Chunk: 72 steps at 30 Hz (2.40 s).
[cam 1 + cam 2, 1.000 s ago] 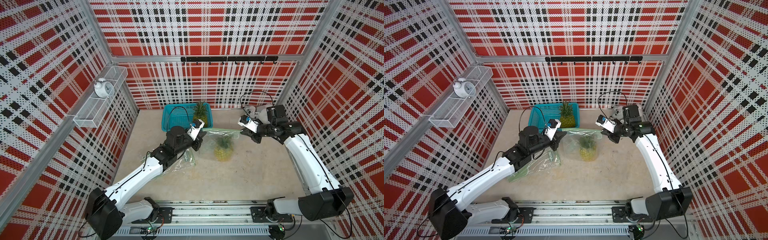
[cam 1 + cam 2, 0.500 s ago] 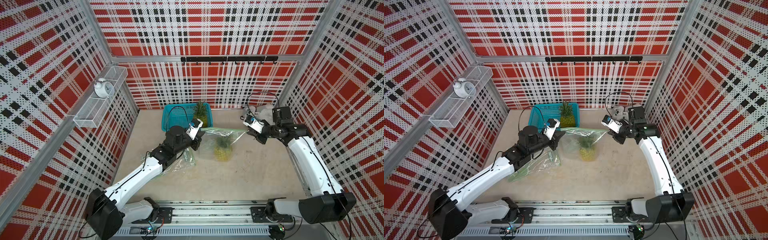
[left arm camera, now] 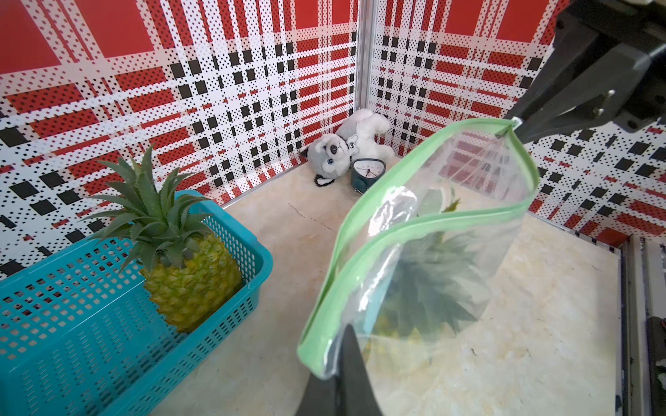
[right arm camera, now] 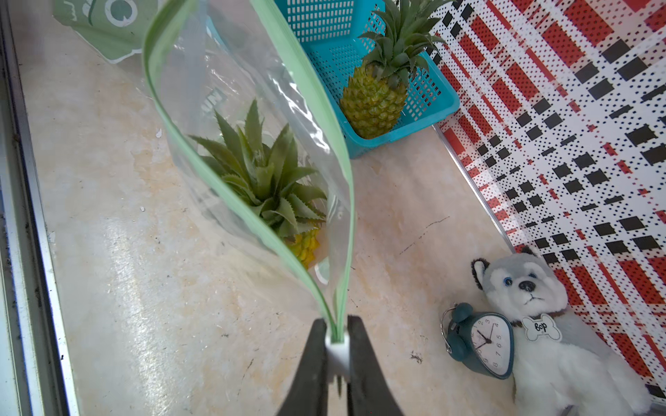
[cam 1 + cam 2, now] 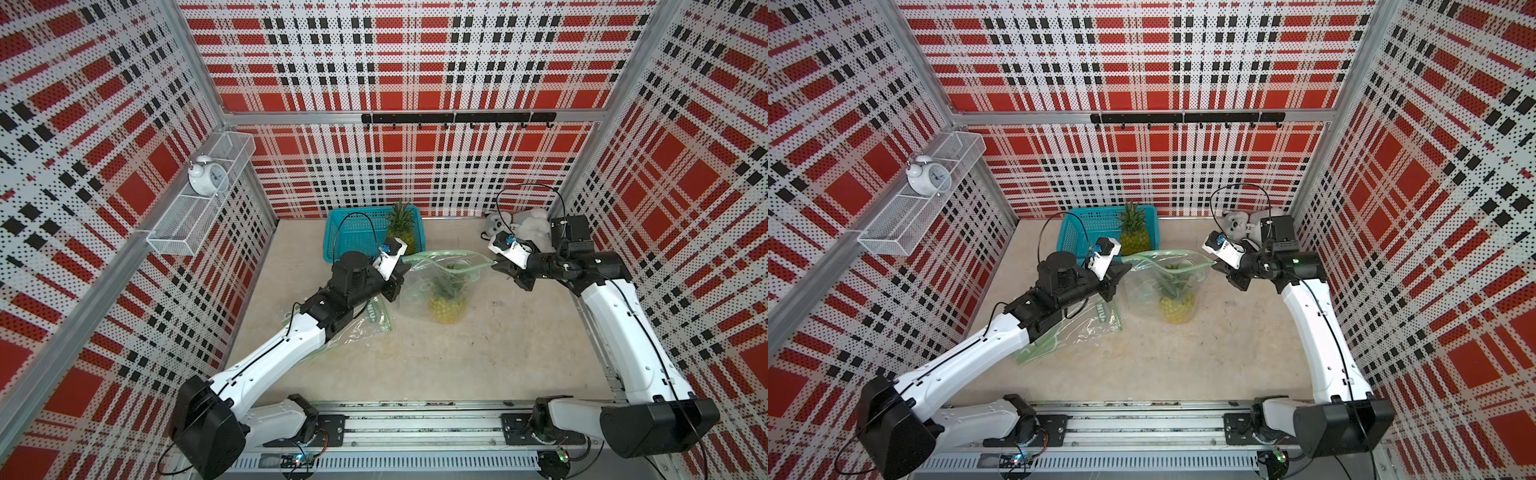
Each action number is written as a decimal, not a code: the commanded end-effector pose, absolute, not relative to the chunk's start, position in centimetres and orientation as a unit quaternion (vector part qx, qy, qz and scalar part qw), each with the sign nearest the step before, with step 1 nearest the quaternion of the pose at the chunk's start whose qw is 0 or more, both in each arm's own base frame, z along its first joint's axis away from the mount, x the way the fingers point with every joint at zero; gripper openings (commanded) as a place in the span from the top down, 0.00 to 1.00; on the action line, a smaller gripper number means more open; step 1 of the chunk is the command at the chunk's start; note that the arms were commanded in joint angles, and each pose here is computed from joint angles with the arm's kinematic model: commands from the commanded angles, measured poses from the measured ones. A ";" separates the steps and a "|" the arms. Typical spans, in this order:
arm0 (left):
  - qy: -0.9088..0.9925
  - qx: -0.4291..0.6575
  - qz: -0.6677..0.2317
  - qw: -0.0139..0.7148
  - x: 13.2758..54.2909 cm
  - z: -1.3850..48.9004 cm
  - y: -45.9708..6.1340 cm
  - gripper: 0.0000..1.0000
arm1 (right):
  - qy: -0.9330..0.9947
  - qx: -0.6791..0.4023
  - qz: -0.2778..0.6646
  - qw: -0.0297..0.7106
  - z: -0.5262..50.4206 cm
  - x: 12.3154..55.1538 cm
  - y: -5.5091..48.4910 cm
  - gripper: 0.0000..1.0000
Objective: Open the zip-top bag and take out the pineapple
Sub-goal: Unzip the zipper on the zipper food storage bag, then pick up the pineapple from the zipper food storage bag.
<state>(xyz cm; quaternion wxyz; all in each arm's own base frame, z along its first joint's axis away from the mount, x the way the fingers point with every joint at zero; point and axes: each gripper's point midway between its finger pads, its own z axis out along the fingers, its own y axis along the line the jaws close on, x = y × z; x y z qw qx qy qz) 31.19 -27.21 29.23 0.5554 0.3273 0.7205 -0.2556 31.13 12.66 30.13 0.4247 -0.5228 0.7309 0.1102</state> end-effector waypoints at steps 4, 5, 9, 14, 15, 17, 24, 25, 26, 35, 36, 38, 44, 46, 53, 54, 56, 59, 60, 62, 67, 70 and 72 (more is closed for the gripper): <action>0.700 0.358 -0.273 0.555 30.7 29.6 -30.1 1.00 | 0.707 -0.545 0.124 0.433 30.8 30.9 14.7 0.99; 0.699 0.361 -0.274 0.553 30.7 29.5 -30.4 1.00 | 0.707 -0.547 0.124 0.432 30.7 30.9 14.8 0.99; 0.703 0.367 -0.273 0.544 30.9 28.8 -31.3 1.00 | 0.711 -0.549 0.125 0.422 30.1 31.0 15.1 0.99; 0.718 0.360 -0.259 0.537 31.6 27.4 -31.4 1.00 | 0.723 -0.546 0.123 0.405 28.5 31.2 15.0 0.99; 0.721 0.357 -0.256 0.536 31.8 27.3 -31.3 1.00 | 0.725 -0.546 0.123 0.401 28.2 31.2 15.0 0.99; 0.726 0.356 -0.248 0.533 32.1 26.8 -31.3 1.00 | 0.730 -0.546 0.125 0.392 27.4 31.2 15.1 0.99; 0.742 0.366 -0.226 0.514 32.0 24.3 -31.5 1.00 | 0.746 -0.539 0.131 0.368 24.6 30.6 15.0 0.99; 0.746 0.366 -0.221 0.511 32.0 23.8 -31.5 1.00 | 0.748 -0.538 0.132 0.367 24.2 30.5 14.9 0.99; 0.749 0.366 -0.218 0.508 32.0 23.5 -31.5 1.00 | 0.749 -0.537 0.133 0.365 23.8 30.3 14.9 0.99; 0.764 0.370 -0.198 0.490 31.6 20.9 -31.1 1.00 | 0.757 -0.520 0.135 0.371 21.8 29.7 14.7 0.99; 0.766 0.370 -0.195 0.488 31.6 20.6 -31.0 1.00 | 0.759 -0.519 0.134 0.371 21.6 29.7 14.6 0.99; 0.768 0.373 -0.188 0.485 31.5 20.0 -31.0 1.00 | 0.761 -0.515 0.132 0.372 21.4 29.8 14.6 1.00; 0.772 0.385 -0.175 0.474 31.3 18.6 -31.2 1.00 | 0.759 -0.511 0.133 0.381 21.7 30.1 14.8 0.99; 0.771 0.391 -0.172 0.472 31.2 18.3 -31.5 1.00 | 0.763 -0.508 0.128 0.377 21.3 30.2 14.7 0.99; 0.770 0.399 -0.167 0.470 31.2 17.9 -32.2 1.00 | 0.768 -0.492 0.105 0.397 22.1 30.9 14.4 0.86; 0.768 0.400 -0.170 0.471 31.1 18.2 -32.3 1.00 | 0.762 -0.489 0.103 0.413 23.1 30.9 14.5 0.81; 0.763 0.400 -0.175 0.477 31.0 18.8 -32.5 1.00 | 0.747 -0.482 0.100 0.447 25.2 30.9 14.7 0.75; 0.756 0.398 -0.180 0.487 31.0 19.9 -32.6 1.00 | 0.721 -0.469 0.106 0.499 28.7 30.5 15.1 0.63; 0.755 0.397 -0.181 0.490 31.0 20.1 -32.6 1.00 | 0.712 -0.468 0.112 0.512 29.7 30.2 15.3 0.62; 0.754 0.397 -0.180 0.491 31.1 20.2 -32.6 1.00 | 0.698 -0.458 0.123 0.537 31.6 29.9 15.6 0.58; 0.753 0.398 -0.177 0.493 31.1 20.4 -32.6 1.00 | 0.676 -0.445 0.169 0.563 34.5 29.3 16.7 0.53; 0.754 0.398 -0.176 0.493 31.2 20.4 -32.6 1.00 | 0.681 -0.433 0.218 0.549 34.9 29.5 17.9 0.54; 0.753 0.398 -0.177 0.494 31.2 20.5 -32.7 1.00 | 0.688 -0.429 0.233 0.537 34.6 29.8 18.7 0.56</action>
